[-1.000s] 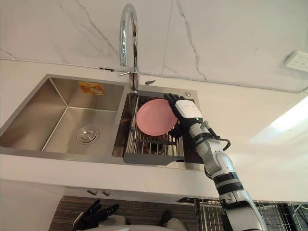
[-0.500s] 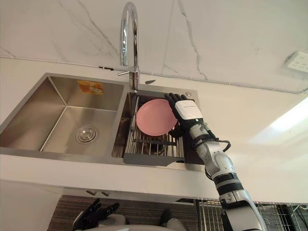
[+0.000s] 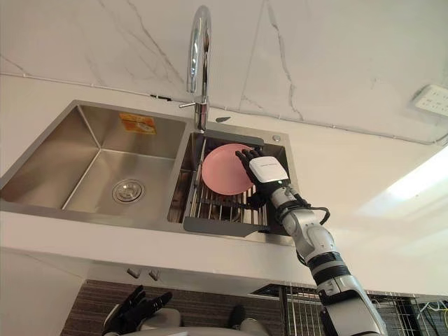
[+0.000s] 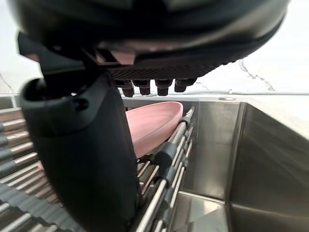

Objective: Walk over to the sink, pick up the cup, carry it to the dishwasher, place the cup inside the dishwasher, then close the dishwasher door

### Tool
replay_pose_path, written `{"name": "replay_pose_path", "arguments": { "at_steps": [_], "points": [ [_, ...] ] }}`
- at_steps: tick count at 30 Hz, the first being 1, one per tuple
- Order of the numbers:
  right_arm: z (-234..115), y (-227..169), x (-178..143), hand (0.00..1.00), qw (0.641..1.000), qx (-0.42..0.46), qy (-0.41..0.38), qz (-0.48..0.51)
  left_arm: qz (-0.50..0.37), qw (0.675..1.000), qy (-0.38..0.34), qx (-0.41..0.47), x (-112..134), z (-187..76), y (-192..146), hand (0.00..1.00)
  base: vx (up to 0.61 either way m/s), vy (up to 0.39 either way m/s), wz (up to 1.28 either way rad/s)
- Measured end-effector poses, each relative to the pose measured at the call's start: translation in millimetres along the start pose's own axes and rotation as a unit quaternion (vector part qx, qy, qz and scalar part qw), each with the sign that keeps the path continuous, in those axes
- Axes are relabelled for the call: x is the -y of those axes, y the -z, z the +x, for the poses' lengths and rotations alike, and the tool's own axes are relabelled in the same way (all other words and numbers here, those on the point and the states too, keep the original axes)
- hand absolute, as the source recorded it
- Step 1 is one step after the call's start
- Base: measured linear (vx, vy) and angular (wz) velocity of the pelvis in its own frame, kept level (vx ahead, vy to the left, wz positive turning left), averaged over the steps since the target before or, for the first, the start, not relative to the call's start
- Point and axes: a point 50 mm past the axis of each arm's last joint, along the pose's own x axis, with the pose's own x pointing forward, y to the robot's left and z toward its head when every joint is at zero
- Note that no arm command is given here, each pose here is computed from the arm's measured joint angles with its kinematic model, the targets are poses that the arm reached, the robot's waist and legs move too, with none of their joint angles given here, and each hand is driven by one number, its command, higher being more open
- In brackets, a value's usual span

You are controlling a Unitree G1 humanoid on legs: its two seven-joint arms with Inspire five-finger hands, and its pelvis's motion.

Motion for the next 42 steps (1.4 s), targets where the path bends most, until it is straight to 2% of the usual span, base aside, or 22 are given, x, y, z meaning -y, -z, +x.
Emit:
{"name": "replay_pose_path", "arguments": {
  "at_steps": [24,25,42],
  "points": [
    [16.1,2.5,10.8,1.00,0.998,-0.010,-0.011,-0.059,0.002,1.000,-0.001,0.004,-1.1,1.0,-2.8,1.00,0.00,0.000,0.00],
    [16.7,2.7,11.1,0.00,0.998,-0.011,-0.012,-0.060,0.002,1.000,0.000,0.004,-0.8,1.1,-2.9,1.00,0.00,0.000,0.00],
    [21.4,7.7,18.9,0.00,0.999,-0.008,-0.014,-0.047,0.005,1.000,0.002,0.012,-0.7,3.3,-7.8,1.00,0.00,0.000,0.00]
  ]
}}
